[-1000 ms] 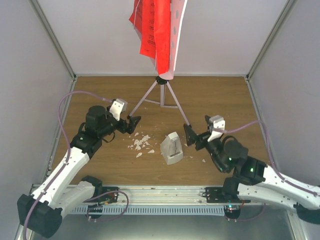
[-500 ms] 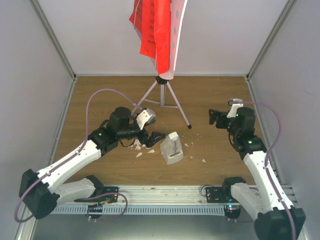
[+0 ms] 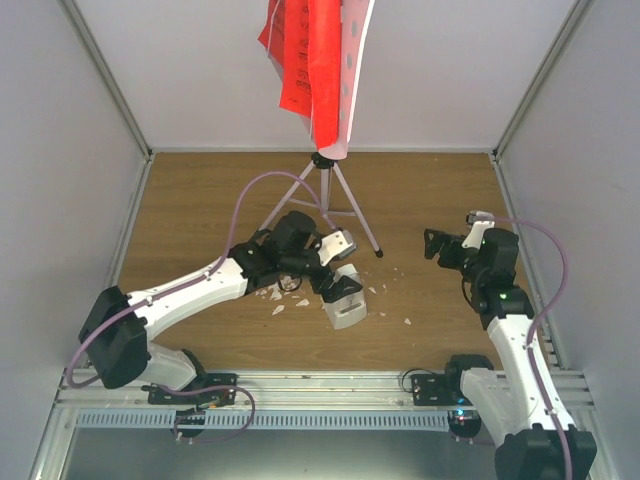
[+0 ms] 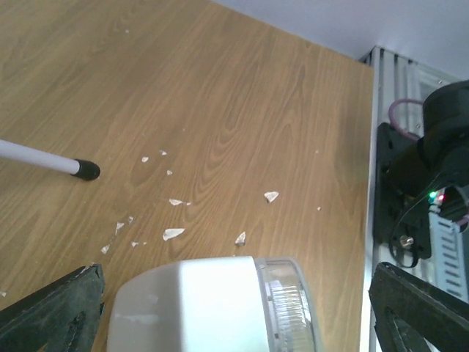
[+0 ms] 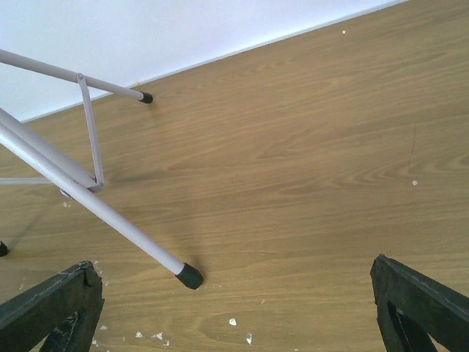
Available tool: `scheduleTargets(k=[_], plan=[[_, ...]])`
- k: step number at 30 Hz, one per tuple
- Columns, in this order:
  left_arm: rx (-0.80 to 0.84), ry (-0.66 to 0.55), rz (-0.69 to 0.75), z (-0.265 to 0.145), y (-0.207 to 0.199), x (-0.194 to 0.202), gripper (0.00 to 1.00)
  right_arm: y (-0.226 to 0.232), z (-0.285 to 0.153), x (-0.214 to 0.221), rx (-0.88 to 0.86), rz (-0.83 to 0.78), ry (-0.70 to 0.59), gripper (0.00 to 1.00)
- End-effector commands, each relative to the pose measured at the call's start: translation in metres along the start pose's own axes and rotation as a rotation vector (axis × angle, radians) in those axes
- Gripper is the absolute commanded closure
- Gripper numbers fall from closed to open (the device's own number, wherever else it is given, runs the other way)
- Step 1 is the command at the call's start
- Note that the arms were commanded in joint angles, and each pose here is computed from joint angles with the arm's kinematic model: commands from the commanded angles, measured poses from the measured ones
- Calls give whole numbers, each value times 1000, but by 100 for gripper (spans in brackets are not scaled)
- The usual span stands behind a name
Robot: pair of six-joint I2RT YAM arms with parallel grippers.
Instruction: Pack up the instrument practice props
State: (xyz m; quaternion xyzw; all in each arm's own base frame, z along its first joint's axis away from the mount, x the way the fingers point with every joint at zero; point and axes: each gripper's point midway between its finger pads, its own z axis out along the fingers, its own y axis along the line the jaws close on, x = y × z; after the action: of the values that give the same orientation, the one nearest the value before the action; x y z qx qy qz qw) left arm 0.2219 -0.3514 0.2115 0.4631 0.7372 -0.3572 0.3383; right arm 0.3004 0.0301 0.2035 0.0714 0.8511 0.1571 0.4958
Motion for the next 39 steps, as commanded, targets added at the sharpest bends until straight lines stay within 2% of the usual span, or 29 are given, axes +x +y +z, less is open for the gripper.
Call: scheduleTargets(k=[1,3,7,13,26,30,32,34,39], plan=[[-45,-2,74,8,3,-7,1,-2,-2,4,-9,19,-14,0],[-54,9,83,10,4,-4,4,-2,-2,6,-9,19,-17,0],[-70,14,97,10,5,1,21,-3,-2,8,-6,19,-19,0],[-74,20,113,12,4,4,40,-5,-2,9,2,15,-23,0],[-120,43,122,16,8,10,63,-7,-2,8,13,5,-32,0],[-228,6,59,8,20,3,70,-5,-5,6,5,-3,-39,0],[-351,-27,16,-4,33,-4,70,-3,-7,6,-5,-3,-40,0],[-467,-74,-65,-16,45,-11,76,1,-8,7,-26,0,-35,0],[-674,-169,-234,-39,64,-15,76,9,-6,16,-84,20,-15,0]])
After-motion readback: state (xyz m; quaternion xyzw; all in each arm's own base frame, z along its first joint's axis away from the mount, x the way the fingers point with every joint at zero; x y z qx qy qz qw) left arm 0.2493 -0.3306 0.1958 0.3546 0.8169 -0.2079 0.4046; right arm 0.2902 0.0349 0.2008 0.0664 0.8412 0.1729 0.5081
